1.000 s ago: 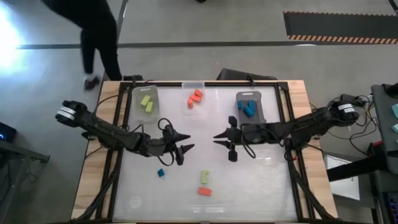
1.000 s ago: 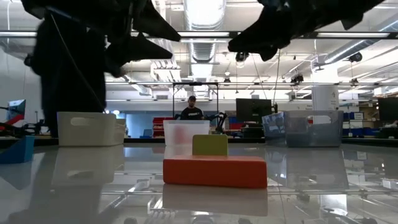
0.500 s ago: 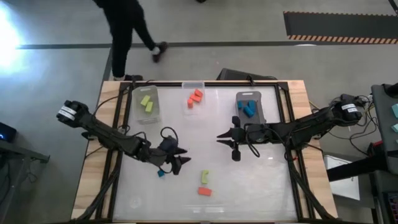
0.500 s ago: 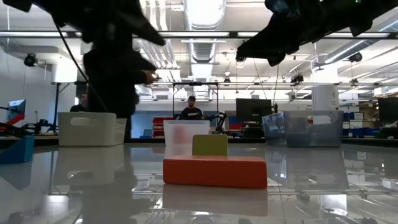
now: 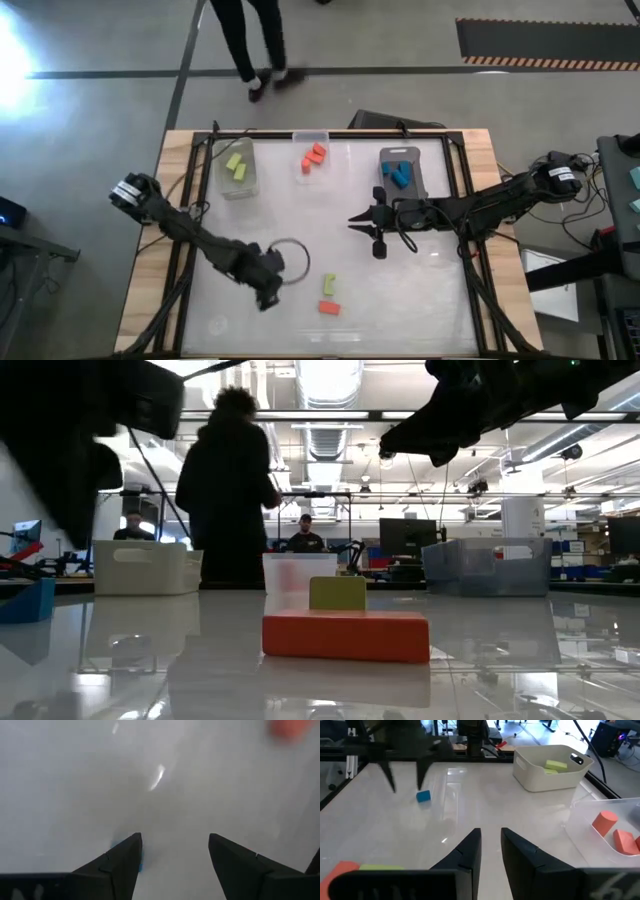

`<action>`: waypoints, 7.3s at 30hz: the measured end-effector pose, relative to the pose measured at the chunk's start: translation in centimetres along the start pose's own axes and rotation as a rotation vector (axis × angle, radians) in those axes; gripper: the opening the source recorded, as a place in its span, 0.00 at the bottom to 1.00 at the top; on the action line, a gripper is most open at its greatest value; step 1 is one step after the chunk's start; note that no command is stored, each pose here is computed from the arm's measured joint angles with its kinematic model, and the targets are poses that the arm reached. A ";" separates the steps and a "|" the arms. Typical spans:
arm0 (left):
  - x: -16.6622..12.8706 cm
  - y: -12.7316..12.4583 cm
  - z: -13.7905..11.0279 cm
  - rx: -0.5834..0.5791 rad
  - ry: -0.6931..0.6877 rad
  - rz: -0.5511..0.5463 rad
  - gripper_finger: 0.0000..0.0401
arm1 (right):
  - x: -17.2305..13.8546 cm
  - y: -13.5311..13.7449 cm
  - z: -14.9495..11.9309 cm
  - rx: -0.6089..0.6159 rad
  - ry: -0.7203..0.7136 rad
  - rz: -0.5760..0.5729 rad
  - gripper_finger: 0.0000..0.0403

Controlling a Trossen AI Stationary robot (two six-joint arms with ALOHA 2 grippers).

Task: Sort & place blocks by color
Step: Put the blue block into the black bin

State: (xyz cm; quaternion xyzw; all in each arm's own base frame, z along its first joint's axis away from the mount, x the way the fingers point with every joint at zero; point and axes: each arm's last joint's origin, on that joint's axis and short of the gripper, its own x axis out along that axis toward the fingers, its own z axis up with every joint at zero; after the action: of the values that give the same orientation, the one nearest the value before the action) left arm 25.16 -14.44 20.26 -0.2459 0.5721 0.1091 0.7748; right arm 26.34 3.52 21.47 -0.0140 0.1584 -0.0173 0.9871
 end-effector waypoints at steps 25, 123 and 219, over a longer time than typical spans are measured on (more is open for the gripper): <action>3.9 2.2 -5.3 0.168 -0.037 0.156 0.53 | 0.0 0.0 0.0 0.016 0.002 -0.001 0.16; -8.8 2.5 6.2 -0.074 -1.208 -0.351 0.31 | 5.7 3.8 8.0 -0.588 -0.373 -0.191 0.48; -9.4 5.0 4.7 0.275 -1.096 0.071 0.74 | -5.0 -22.2 1.4 0.744 0.955 -0.681 0.32</action>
State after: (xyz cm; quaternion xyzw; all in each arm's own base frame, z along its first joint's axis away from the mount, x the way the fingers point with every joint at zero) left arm 23.82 -6.68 28.85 -0.0306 0.1029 0.1713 0.9793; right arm 21.32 -18.47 25.08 0.2854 0.5458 -0.3835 0.6882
